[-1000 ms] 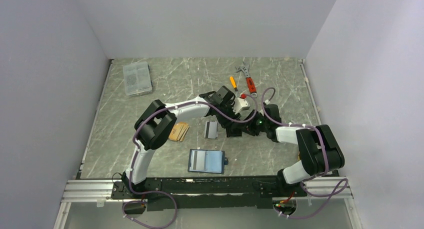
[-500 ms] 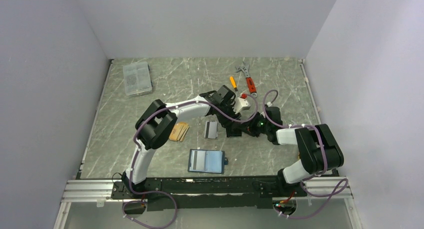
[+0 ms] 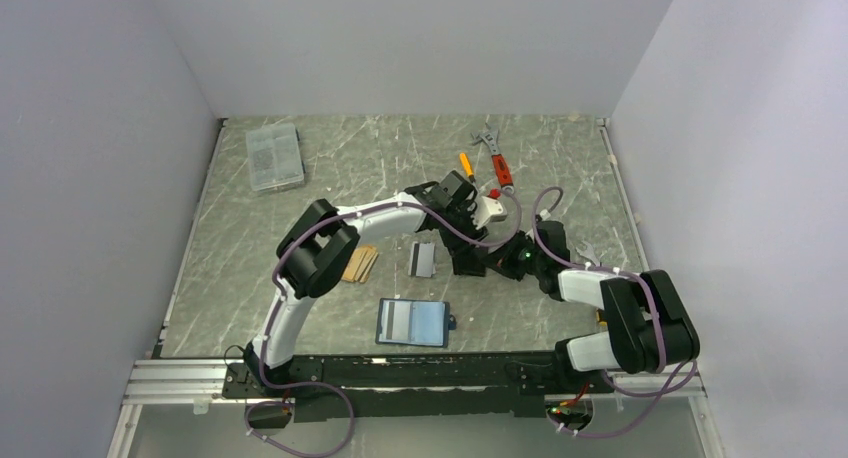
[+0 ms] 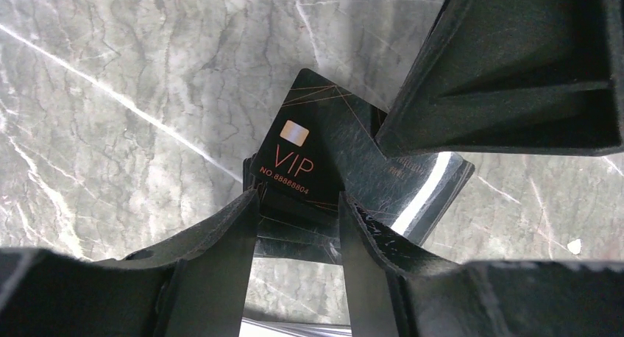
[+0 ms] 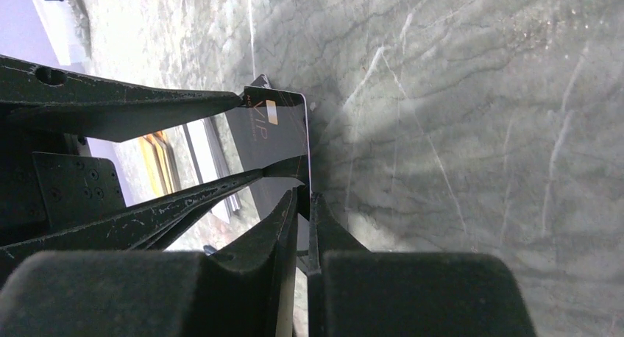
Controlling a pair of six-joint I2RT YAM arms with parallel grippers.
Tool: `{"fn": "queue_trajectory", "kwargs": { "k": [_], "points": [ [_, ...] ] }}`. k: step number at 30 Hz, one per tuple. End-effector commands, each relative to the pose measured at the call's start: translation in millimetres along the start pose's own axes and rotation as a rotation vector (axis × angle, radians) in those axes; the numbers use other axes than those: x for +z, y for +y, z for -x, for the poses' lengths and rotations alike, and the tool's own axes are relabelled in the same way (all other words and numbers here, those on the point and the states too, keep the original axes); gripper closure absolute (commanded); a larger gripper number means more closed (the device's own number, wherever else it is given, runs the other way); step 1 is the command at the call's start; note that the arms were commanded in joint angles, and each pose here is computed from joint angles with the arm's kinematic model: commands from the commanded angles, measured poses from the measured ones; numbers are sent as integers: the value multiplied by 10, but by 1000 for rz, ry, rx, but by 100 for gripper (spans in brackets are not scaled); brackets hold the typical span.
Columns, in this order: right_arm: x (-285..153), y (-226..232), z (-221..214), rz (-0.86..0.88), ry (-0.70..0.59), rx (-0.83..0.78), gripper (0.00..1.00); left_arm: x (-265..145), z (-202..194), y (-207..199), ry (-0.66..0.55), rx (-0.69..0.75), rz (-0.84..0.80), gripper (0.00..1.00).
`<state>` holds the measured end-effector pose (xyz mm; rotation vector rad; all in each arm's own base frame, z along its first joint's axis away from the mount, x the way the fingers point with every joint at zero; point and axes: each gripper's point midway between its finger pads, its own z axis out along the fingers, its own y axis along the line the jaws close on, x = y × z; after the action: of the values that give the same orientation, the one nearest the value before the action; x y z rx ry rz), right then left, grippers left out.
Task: Put the credit cards into the card holder
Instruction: Pick up the credit card from the center of the board.
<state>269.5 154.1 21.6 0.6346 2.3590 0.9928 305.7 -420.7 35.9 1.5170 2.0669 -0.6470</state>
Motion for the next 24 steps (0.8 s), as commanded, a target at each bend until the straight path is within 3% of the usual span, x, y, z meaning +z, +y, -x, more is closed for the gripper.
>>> {"fn": "queue_trajectory", "kwargs": {
  "k": [1,12,19,24],
  "points": [
    [-53,-285,-139,-112,23,-6,95,1,-65,-118,31,23,-45,49],
    [52,-320,-211,-111,55,8,93,-284,-83,-348,6,43,-126,39],
    [-9,-435,-169,-186,19,2,91,-242,-213,-260,39,71,-83,40],
    [-79,-512,-131,-228,-22,-5,95,-220,-295,-133,66,97,-19,41]
  ]
}}
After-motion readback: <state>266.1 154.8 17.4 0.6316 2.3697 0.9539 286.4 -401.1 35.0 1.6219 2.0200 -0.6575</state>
